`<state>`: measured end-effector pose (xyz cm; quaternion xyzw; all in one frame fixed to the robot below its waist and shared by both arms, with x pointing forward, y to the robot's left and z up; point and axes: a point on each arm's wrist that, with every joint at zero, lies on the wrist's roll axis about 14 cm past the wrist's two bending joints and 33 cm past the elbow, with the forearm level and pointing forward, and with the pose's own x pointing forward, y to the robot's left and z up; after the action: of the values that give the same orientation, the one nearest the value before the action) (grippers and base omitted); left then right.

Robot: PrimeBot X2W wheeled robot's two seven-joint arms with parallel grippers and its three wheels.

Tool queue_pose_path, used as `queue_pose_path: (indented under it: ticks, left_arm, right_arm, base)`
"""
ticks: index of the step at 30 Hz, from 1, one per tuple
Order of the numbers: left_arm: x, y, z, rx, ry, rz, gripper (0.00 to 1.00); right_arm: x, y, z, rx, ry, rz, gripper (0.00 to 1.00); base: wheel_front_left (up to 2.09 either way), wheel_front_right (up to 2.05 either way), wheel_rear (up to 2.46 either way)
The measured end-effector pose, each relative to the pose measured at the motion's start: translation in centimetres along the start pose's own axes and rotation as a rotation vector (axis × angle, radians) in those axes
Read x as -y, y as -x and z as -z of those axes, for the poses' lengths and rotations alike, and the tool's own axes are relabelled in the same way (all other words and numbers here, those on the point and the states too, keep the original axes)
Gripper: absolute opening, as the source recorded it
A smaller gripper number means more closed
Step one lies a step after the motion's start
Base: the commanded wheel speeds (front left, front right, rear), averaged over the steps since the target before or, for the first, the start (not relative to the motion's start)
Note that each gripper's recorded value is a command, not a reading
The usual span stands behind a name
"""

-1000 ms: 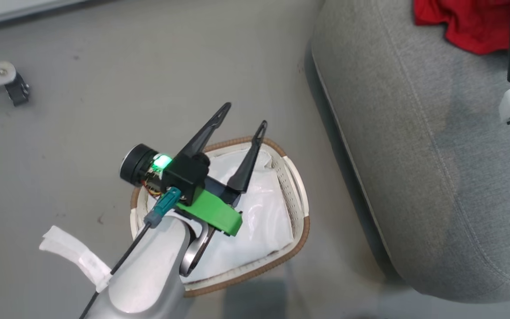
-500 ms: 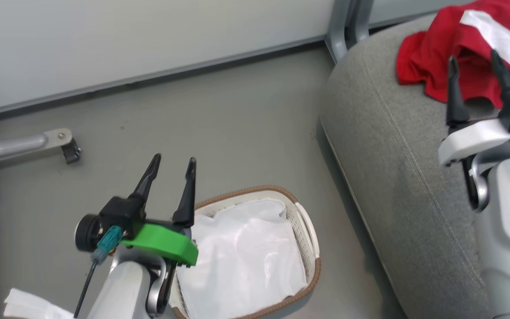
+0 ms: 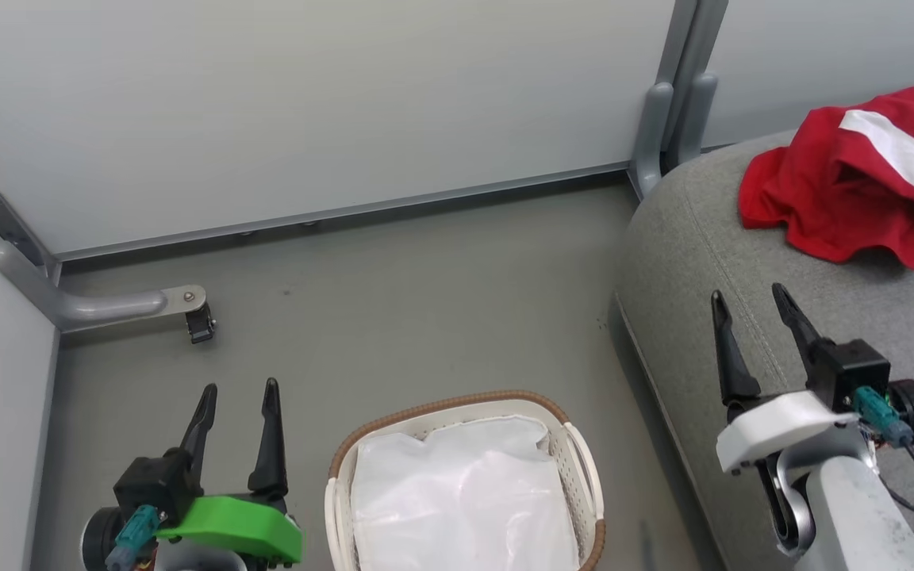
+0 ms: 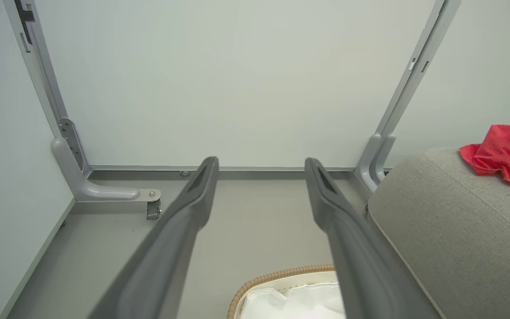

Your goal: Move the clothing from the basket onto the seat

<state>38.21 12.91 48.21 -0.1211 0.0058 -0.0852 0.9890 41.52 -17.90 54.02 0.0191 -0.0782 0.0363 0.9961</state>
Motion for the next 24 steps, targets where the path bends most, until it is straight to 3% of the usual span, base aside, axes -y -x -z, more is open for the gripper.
queue_pose_path:
  ticks: [10, 24]
  left_arm:
    - [-2.7, 3.4, 0.5, -0.008, 0.015, -0.098, 1.0]
    - [-2.4, 4.5, 1.1, -0.025, 0.034, -0.101, 1.0]
  right_arm:
    - [-2.1, 2.8, 1.1, -0.028, -0.094, -0.039, 1.0]
    - [-3.3, 3.7, 1.7, -0.051, -0.102, -0.072, 1.0]
  base:
    - [0.0, 0.0, 0.0]
    - [0.0, 0.0, 0.0]
